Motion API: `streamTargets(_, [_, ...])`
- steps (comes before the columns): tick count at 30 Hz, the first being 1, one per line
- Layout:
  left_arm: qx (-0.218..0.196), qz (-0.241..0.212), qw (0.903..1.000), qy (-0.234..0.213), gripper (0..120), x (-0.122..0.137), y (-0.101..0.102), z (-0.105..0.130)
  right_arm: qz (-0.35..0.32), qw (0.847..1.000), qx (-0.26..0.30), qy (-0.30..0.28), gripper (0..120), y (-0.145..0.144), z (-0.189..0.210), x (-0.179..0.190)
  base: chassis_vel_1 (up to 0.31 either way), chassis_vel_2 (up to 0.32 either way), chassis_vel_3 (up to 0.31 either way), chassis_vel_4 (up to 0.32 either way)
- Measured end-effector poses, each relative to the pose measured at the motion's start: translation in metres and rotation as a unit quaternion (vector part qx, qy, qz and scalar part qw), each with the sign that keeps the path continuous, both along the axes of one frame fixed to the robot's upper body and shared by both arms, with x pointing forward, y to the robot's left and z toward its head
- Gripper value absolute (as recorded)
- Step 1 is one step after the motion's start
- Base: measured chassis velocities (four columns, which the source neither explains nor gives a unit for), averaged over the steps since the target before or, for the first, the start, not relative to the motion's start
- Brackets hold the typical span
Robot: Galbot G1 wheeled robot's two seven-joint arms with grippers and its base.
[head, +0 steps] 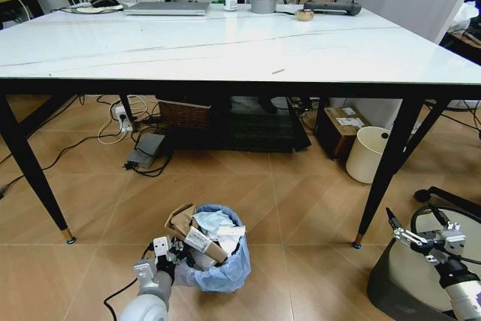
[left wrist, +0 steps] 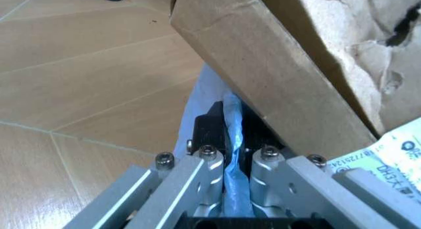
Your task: Pick up the trash bin and place the trash from the table into it.
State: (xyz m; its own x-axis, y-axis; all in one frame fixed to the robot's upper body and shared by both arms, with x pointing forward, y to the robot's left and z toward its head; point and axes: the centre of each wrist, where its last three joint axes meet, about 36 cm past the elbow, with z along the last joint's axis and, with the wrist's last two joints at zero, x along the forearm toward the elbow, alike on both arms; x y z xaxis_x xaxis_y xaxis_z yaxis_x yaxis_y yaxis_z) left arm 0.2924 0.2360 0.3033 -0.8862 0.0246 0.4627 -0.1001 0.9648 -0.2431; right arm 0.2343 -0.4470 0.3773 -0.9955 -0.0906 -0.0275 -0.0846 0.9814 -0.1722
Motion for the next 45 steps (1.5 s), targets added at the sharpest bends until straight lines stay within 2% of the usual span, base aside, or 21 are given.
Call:
streamTargets(5, [-0.001,-0.001,1.0000,0.001,5,-0.001,0.000,0.000,0.000,1.000,0.000,0.000,100,0.000,0.000,0.000,0.000,0.000,0.000,0.000])
streamTargets(11, [-0.001,-0.001,1.0000,0.001,27,-0.001,0.000,0.000,0.000,1.000,0.000,0.000,100,0.000,0.000,0.000,0.000,0.000,0.000,0.000])
streamTargets(14, [-0.002,0.000,1.0000,0.001,33,-0.002,0.000,0.000,0.000,1.000,0.000,0.000,100,0.000,0.000,0.000,0.000,0.000,0.000,0.000])
streamTargets(22, [-0.004,0.000,1.0000,0.003,38,-0.006,0.000,0.000,0.000,1.000,0.000,0.000,100,0.000,0.000,0.000,0.000,0.000,0.000,0.000])
streamTargets(28, [-0.013,-0.001,0.9998,0.012,49,-0.011,-0.003,0.006,0.000,1.000,0.000,0.000,100,0.000,0.000,0.000,0.000,0.000,0.000,0.000])
streamTargets(31, [-0.018,-0.001,0.9997,0.015,58,-0.012,-0.004,0.010,0.000,1.000,0.000,0.000,100,0.000,0.000,0.000,0.000,0.000,0.000,0.000])
streamTargets(32, [-0.020,0.000,0.9996,0.019,65,-0.012,-0.004,0.012,0.000,1.000,0.000,0.000,100,0.000,0.000,0.000,0.000,0.000,0.000,0.000])
streamTargets(35, [-0.020,0.000,0.9996,0.021,72,-0.014,-0.004,0.013,0.000,1.000,0.000,0.000,100,0.000,0.000,0.000,0.000,0.000,0.000,0.000])
streamTargets(41, [-0.015,-0.004,0.9992,0.035,95,-0.021,-0.003,0.017,0.000,1.000,0.000,0.000,100,0.000,0.000,0.000,0.000,0.000,0.000,0.000])
streamTargets(45, [-0.011,-0.004,0.9991,0.041,97,-0.025,-0.001,0.016,0.000,1.000,0.000,0.000,100,0.000,0.000,0.000,0.000,0.000,0.000,0.000])
